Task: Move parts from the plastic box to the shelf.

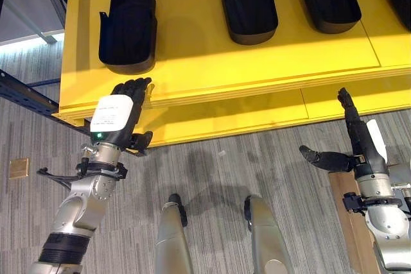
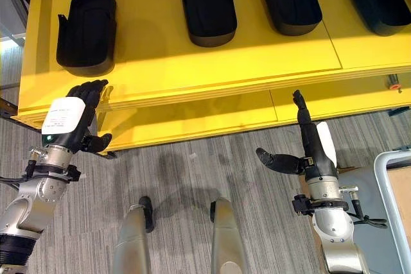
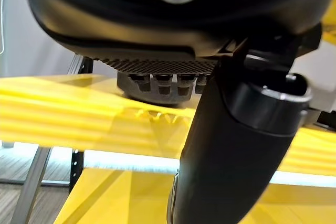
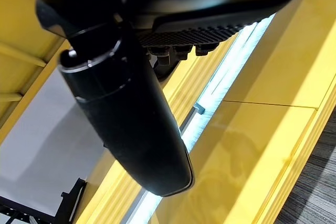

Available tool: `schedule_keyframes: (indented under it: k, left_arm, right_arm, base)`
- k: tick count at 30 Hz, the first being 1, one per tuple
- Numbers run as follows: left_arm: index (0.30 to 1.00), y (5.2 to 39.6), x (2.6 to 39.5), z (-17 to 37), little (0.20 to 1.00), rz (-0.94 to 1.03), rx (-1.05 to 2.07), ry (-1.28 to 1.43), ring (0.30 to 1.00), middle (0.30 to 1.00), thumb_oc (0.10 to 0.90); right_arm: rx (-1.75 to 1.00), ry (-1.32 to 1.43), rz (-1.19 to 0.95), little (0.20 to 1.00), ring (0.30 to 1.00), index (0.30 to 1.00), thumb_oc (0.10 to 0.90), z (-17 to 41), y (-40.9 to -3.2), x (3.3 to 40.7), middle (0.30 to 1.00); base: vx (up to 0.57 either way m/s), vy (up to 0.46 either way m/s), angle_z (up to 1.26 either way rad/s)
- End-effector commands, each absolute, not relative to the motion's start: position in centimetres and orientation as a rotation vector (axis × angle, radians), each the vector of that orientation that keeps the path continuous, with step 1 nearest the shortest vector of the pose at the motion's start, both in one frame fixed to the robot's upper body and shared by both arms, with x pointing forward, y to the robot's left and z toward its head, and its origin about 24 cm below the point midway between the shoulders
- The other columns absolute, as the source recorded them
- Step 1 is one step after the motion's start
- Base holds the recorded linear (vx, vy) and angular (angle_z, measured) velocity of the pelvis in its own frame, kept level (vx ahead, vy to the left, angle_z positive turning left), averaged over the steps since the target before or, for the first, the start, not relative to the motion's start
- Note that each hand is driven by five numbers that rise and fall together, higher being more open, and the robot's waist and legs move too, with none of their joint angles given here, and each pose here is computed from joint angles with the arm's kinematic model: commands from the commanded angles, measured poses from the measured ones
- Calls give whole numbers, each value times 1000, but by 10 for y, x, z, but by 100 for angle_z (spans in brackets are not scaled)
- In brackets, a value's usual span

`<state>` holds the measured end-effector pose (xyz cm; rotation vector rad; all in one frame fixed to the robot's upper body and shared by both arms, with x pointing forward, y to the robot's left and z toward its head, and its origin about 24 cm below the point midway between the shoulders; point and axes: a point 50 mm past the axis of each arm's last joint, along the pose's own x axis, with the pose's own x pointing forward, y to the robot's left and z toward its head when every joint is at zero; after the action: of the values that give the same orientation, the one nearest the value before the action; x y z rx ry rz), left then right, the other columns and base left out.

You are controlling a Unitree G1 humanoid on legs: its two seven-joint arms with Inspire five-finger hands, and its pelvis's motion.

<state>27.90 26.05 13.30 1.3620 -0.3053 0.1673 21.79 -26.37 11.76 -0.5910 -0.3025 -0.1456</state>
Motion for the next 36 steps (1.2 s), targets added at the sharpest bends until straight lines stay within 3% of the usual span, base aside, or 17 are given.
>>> schedule_keyframes:
  k: [1,16,36]
  left_arm:
    - [1000,263,290,178,1000,301,1424,-484,1000,1000,900]
    - [1000,298,282,180,1000,416,1510,-384,1000,1000,900]
    - [1000,286,283,233,1000,367,1534,-557,1000,1000,900]
  right_arm:
    - [-594,-573,-190,1000,1000,1000,900,166,-259,214,1000]
    - [-596,-569,-192,1000,1000,1000,900,167,-263,212,1000]
    - [-591,-559,-180,1000,1000,1000,900,168,-265,213,1000]
  base:
    - [0,0,0]
    - [0,0,0]
    - [2,2,-1]
